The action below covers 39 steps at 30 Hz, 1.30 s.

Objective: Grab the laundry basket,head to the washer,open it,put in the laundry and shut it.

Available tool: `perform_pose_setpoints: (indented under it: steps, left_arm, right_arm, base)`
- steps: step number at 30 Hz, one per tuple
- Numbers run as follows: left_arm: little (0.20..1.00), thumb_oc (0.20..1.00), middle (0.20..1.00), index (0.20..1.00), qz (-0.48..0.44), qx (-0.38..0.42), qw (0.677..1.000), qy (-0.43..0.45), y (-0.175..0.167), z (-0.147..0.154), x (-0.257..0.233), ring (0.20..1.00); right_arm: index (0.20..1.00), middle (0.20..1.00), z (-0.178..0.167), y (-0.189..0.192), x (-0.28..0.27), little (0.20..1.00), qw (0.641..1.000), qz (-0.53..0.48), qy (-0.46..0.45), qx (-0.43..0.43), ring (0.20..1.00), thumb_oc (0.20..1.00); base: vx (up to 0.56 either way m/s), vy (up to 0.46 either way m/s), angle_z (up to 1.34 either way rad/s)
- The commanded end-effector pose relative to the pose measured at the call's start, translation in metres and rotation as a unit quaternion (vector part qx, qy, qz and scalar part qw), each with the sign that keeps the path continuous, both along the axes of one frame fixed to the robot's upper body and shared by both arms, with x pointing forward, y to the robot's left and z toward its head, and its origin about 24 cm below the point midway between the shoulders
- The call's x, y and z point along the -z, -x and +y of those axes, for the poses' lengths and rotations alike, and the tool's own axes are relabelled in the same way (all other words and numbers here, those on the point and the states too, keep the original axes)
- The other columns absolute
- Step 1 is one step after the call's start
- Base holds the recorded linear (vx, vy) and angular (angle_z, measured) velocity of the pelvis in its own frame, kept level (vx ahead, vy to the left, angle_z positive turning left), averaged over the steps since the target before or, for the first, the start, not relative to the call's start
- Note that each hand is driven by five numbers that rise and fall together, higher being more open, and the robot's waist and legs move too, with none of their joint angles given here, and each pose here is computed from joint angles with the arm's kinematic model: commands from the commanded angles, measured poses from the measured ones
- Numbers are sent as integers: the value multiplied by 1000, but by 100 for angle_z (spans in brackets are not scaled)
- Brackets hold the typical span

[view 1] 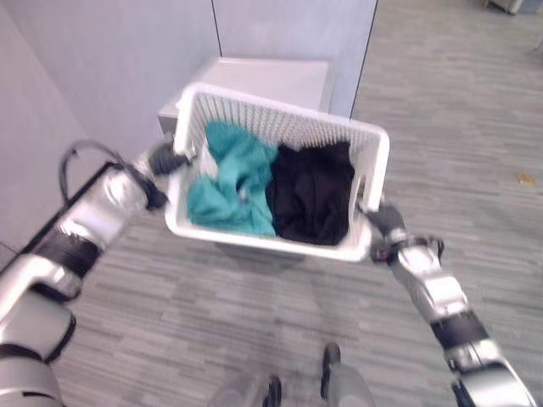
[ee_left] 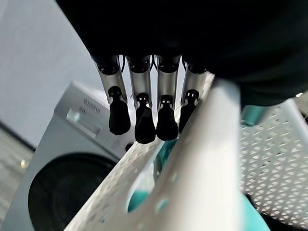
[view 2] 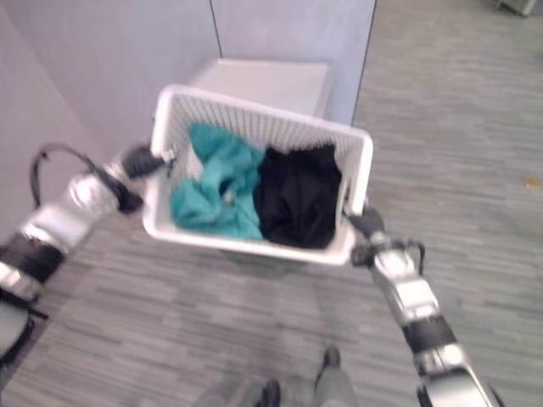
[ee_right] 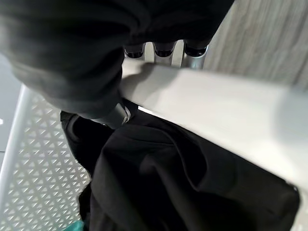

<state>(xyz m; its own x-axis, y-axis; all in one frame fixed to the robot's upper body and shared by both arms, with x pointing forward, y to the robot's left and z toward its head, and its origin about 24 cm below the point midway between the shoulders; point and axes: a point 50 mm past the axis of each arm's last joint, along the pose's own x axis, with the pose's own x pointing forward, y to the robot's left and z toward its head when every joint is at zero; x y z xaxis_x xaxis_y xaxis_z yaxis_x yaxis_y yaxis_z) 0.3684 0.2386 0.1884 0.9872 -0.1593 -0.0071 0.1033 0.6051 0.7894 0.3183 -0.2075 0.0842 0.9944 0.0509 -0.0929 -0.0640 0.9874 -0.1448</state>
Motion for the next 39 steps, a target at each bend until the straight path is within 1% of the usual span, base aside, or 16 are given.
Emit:
perform_pose_setpoints:
  steps: [1, 3, 5, 7, 9, 11, 15, 21, 25, 30, 32, 36, 39]
  left_arm:
    - [200, 200, 200, 200, -147, -70, 986, 20, 0, 35, -84, 200]
    - [200, 200, 200, 200, -147, -74, 986, 27, -1, 34, -83, 200]
    - [200, 200, 200, 200, -147, -77, 986, 29, 0, 36, -82, 200]
    - [200, 200, 200, 200, -166, -79, 982, 43, 5, 38, -90, 200]
    - [200, 200, 200, 200, -167, -71, 982, 49, 3, 32, -92, 200]
    - [200, 200, 200, 200, -176, -56, 981, 53, -2, 19, -100, 200]
    - [200, 200, 200, 200, -184, -47, 980, 54, -8, 9, -105, 200]
    - [200, 200, 200, 200, -190, -52, 980, 42, -7, 14, -111, 200]
    - [200, 200, 200, 200, -207, -57, 976, 47, -3, 20, -118, 200]
    - [200, 200, 200, 200, -200, -79, 976, 23, -3, 29, -127, 200]
    - [200, 200, 200, 200, -186, -94, 978, 7, -2, 38, -127, 200]
    - [200, 200, 200, 200, -183, -92, 979, -11, 0, 40, -131, 200]
    - [200, 200, 200, 200, -171, -100, 980, -15, 3, 50, -126, 200]
  right_arm:
    - [200, 200, -67, 4, -59, 200, 989, -105, 51, 90, 200, 200]
    - [200, 200, -74, 9, -66, 200, 987, -118, 46, 97, 200, 200]
    - [200, 200, -74, 11, -67, 200, 987, -122, 41, 97, 200, 200]
    - [200, 200, -72, 13, -73, 200, 986, -134, 42, 88, 200, 200]
    - [200, 200, -74, 16, -78, 200, 984, -143, 46, 94, 200, 200]
    - [200, 200, -71, 16, -92, 200, 980, -171, 56, 89, 200, 200]
    - [200, 200, -70, 12, -102, 200, 974, -193, 67, 94, 200, 200]
    - [200, 200, -63, -1, -115, 200, 972, -205, 77, 85, 200, 200]
    - [200, 200, -58, -7, -110, 200, 975, -192, 77, 77, 200, 200]
    - [200, 200, -48, -13, -102, 200, 979, -176, 82, 66, 200, 200]
    - [200, 200, -50, -17, -102, 200, 979, -172, 77, 76, 200, 200]
    - [200, 200, -60, -18, -101, 200, 980, -156, 93, 86, 200, 200]
    - [200, 200, -82, -13, -89, 200, 981, -121, 101, 115, 200, 200]
  base:
    - [250, -194, 80]
    - [319, -311, 77]
    - [167, -269, 76]
    - [221, -333, 15]
    - [267, -121, -24]
    - [305, 64, 26]
    - [360, 150, 14]
    - [347, 161, -19]
    - [389, 267, -44]
    - [354, 305, -10]
    - [254, 252, 11]
    - [278, 71, 0]
    - [242, -92, 25]
